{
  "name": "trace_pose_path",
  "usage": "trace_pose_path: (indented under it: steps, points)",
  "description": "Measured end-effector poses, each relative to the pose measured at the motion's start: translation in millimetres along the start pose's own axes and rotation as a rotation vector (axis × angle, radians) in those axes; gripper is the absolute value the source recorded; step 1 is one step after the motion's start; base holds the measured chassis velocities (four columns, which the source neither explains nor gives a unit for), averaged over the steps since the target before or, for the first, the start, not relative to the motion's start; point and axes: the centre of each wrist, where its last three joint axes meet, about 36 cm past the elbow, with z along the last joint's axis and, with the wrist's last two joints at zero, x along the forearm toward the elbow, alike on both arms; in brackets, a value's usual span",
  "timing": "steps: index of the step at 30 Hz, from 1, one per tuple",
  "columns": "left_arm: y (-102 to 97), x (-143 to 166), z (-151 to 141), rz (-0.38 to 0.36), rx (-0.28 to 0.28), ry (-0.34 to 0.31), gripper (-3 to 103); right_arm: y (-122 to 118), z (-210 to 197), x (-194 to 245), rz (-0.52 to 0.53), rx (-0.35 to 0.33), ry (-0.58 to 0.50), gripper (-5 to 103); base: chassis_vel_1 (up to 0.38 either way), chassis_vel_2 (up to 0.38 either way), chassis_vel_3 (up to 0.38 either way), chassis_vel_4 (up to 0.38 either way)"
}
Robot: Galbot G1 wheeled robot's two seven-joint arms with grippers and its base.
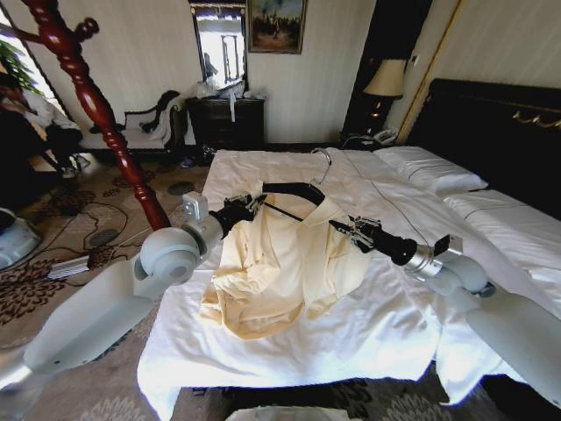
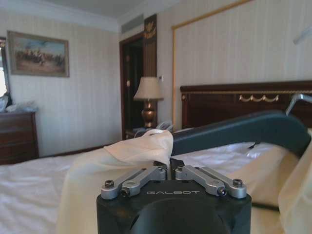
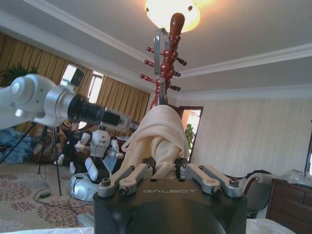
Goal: Pick up the clothes from the bed and hang them on the clothes hanger.
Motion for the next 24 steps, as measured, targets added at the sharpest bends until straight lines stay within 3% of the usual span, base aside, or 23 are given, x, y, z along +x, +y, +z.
trace_pose_path:
  steps: [7,13,24]
  points:
    - [-2.6,4,-15,0.078,0.008,-0.03,0,4,18,3,-0.006,0.001,0.067,18,0.0,0.0,0.0,0.0]
    - [-4.4,10,-14,0.103,-0.004,0.001,0,5,25,5,-0.024,0.003,0.093,18,0.0,0.0,0.0,0.0]
    - [7.7,13,13,-0.007,-0.037,0.089,0,-10,15,16,-0.004,0.036,0.102,18,0.0,0.0,0.0,0.0]
